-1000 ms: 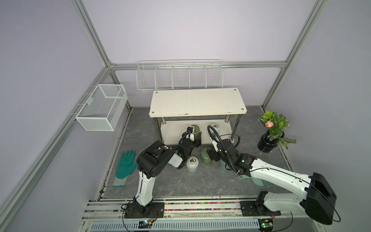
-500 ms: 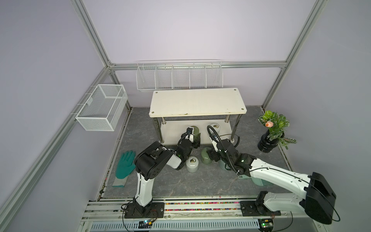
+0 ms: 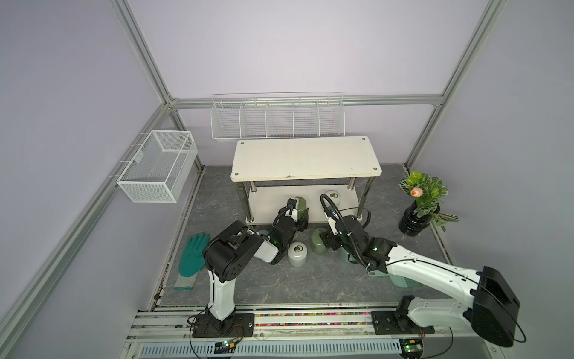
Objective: Remove the tea canisters from the shelf
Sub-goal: Pick up the tea canister from the shelf.
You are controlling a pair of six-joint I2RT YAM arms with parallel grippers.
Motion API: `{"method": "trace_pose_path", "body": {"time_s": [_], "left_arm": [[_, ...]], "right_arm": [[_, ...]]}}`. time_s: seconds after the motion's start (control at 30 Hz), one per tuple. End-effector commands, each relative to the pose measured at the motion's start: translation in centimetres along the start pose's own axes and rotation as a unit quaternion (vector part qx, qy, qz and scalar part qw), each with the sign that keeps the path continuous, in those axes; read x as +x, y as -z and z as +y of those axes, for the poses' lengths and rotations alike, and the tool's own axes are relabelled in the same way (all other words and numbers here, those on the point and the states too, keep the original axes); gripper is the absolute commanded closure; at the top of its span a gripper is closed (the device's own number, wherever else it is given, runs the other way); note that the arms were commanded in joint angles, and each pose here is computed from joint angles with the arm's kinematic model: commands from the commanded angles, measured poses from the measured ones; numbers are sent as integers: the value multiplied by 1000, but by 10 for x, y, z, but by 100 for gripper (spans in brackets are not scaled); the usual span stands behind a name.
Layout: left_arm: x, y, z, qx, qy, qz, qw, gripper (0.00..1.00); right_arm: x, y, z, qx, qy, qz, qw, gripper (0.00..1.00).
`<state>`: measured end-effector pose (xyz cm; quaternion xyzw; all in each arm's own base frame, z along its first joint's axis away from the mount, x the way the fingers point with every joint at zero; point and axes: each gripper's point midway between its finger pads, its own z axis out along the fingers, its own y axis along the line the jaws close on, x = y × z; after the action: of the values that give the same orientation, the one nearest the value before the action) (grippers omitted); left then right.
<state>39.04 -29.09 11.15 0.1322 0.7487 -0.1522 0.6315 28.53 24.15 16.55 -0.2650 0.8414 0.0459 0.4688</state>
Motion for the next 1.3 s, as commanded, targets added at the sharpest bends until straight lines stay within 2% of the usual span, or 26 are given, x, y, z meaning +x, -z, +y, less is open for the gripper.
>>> {"method": "trace_pose_path", "body": {"time_s": [0.0,0.73,1.1,1.27], "left_arm": [[-15,4,-2,1,-1,-17,1000,22],[-60,25,-4,17,12,-61,998,23],[-72,56,6,13,13,-72,997,22],[-74,73,12,7,11,-61,998,22]], "right_arm": [[-6,-2,0,2,-8,-5,1000,11],[-9,0,0,-1,-8,-10,1000,11],[-8,-1,1,-2,-9,-11,1000,11],[-8,1,1,-4,-10,-12,1000,11]]}}
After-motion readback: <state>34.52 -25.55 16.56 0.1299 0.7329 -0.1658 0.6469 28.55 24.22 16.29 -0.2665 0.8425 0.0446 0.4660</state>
